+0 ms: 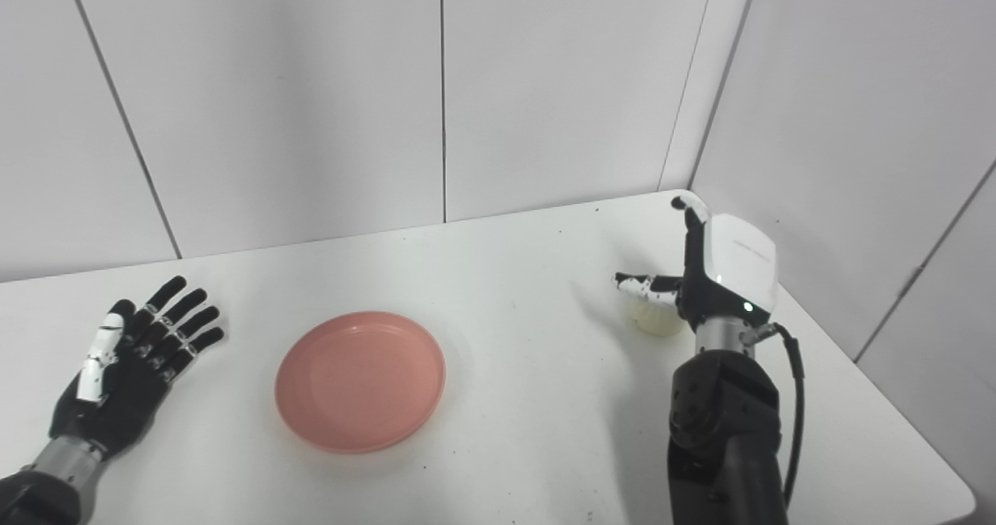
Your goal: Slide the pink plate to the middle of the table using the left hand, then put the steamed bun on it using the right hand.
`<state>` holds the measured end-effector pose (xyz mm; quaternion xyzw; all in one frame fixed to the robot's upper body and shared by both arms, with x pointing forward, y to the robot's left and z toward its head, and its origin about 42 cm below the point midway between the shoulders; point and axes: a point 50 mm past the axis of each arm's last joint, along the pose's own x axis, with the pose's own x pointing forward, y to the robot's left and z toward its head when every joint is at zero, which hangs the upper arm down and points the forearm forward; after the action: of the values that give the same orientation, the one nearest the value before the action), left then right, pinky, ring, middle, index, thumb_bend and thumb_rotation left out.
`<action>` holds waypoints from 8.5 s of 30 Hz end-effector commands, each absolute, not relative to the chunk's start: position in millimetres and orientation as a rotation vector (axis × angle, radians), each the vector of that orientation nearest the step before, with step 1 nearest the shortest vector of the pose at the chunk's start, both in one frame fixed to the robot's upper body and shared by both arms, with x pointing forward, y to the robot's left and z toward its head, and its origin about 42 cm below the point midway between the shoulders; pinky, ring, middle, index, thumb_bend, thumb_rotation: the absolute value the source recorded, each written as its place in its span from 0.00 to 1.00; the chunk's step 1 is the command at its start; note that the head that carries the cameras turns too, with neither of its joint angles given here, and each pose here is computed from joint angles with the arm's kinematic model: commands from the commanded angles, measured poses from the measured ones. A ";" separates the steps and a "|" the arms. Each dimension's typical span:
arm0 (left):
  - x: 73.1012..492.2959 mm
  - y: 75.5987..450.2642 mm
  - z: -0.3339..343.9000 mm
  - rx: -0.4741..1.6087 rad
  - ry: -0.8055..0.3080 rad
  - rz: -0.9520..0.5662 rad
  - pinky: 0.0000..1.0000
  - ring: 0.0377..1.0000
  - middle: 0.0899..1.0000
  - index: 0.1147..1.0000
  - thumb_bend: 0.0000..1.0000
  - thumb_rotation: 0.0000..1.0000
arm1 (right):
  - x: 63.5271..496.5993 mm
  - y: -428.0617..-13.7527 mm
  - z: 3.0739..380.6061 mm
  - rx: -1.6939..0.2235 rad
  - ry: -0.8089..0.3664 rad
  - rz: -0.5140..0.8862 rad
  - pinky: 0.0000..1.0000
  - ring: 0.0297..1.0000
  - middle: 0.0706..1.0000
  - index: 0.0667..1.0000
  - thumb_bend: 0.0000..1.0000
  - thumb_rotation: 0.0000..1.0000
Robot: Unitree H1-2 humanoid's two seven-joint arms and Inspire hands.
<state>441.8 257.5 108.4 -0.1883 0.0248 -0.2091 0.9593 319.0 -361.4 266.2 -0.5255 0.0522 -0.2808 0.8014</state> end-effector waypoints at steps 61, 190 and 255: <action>361.6 289.4 26.1 -0.450 0.338 -0.316 0.79 0.82 0.85 0.86 0.50 0.85 | 377.3 -422.2 251.2 -1.197 0.279 -0.450 0.73 0.82 0.82 0.77 0.84 0.35; 362.5 161.6 58.5 -0.383 0.335 -0.339 0.92 0.92 0.94 0.96 0.47 1.00 | 427.3 -133.0 238.5 -1.264 -0.157 0.417 0.19 0.26 0.43 0.45 0.53 0.00; 336.9 164.9 112.8 -0.082 -0.023 -0.168 1.00 1.00 1.00 1.00 0.44 1.00 | 400.9 -187.8 251.3 -0.677 -0.617 0.089 0.95 0.99 1.00 1.00 0.53 1.00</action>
<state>339.6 161.3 121.5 -0.0473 -0.0254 -0.0915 0.9944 399.2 -191.3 230.8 -0.3523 -0.2388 0.0574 0.9031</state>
